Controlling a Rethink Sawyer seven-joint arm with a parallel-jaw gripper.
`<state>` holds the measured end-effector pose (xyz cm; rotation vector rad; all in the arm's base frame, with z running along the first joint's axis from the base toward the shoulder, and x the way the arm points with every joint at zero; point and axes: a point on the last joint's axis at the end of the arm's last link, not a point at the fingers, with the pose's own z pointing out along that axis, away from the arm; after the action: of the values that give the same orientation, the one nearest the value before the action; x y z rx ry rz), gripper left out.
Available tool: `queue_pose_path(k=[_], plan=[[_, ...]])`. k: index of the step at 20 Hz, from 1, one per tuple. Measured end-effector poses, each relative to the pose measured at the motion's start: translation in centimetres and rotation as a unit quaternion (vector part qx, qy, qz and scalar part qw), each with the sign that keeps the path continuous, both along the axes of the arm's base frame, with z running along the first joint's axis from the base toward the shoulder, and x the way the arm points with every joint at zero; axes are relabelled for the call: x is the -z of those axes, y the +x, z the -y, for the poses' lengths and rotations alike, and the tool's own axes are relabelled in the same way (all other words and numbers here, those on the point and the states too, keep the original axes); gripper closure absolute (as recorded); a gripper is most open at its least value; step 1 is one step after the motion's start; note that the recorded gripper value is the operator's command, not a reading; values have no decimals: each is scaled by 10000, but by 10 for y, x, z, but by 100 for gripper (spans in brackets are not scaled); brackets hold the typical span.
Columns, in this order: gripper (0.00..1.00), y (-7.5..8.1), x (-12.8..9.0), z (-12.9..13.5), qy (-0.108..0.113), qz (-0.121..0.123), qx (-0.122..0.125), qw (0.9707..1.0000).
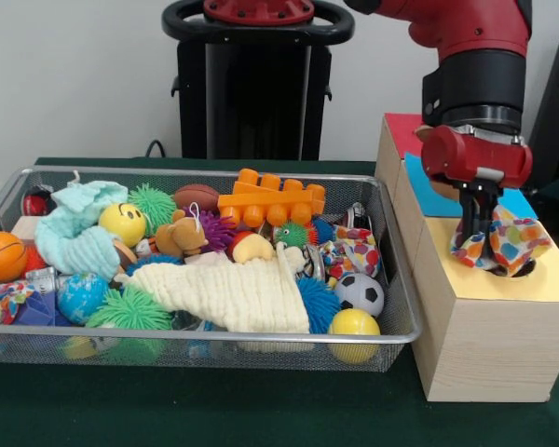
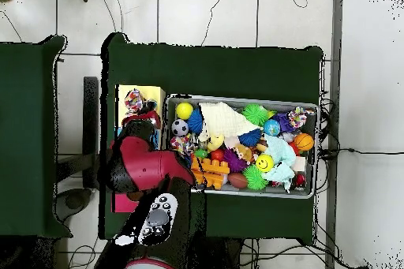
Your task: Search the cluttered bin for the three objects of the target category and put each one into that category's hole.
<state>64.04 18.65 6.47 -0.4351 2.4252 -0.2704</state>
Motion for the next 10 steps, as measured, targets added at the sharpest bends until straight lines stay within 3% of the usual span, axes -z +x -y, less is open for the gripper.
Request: queue_pose_path(k=[6,10], plan=[[100,2,2,0,-51,-216,32,9997],[100,7,1,2,79,-346,117,9993]])
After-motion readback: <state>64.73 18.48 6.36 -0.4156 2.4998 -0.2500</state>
